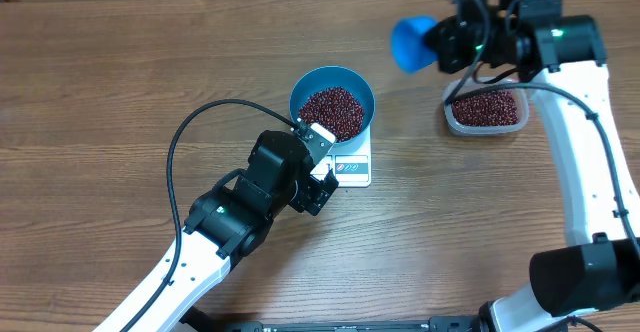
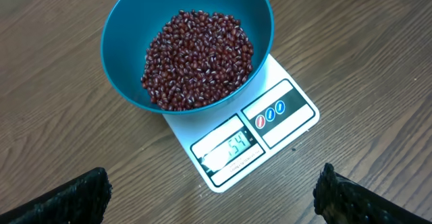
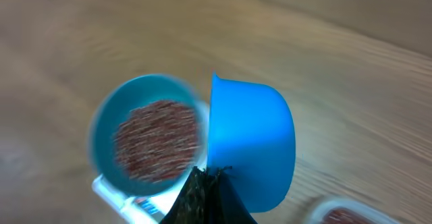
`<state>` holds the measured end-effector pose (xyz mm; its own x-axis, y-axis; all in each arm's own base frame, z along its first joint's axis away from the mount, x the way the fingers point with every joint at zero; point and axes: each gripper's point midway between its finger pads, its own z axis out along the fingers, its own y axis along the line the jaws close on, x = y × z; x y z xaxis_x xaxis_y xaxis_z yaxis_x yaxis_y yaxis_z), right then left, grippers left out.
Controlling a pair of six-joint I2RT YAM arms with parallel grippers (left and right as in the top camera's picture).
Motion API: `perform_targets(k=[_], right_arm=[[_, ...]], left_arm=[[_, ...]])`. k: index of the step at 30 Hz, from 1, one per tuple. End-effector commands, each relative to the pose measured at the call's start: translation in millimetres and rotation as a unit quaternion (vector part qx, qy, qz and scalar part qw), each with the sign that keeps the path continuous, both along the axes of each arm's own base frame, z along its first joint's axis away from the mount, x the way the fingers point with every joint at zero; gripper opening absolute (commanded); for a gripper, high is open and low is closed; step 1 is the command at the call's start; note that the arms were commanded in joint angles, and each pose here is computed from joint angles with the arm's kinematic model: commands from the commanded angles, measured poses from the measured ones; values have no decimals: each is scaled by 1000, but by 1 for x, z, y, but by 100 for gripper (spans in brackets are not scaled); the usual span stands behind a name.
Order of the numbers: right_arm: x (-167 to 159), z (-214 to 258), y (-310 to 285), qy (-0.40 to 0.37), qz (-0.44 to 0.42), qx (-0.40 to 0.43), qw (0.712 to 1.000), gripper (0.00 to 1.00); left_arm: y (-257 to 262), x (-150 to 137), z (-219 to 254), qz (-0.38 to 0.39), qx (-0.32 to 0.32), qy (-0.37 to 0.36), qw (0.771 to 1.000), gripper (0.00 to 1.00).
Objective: Scoop item into bowl and weigh 150g on scale
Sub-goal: 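Carry the filled scoop with right gripper over the teal bowl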
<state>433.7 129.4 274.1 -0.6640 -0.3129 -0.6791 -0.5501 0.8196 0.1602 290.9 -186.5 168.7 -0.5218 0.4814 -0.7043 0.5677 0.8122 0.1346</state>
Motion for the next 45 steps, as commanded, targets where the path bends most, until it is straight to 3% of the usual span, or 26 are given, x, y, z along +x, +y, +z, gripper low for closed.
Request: perform_targets(k=[1, 12, 32, 45], right_arm=[[-21, 19, 42, -27, 80, 11, 996, 4], [-34, -26, 99, 12, 128, -42, 991, 4], [-8, -87, 107, 56, 119, -67, 989, 4], [15, -112, 102, 45, 96, -99, 989, 4]], left_arm=[[1, 2, -2, -4, 12, -6, 1000, 100], [-2, 6, 3, -12, 11, -22, 1000, 100], [-2, 6, 3, -12, 11, -22, 1000, 100], [-2, 6, 2, -12, 11, -20, 1000, 100]])
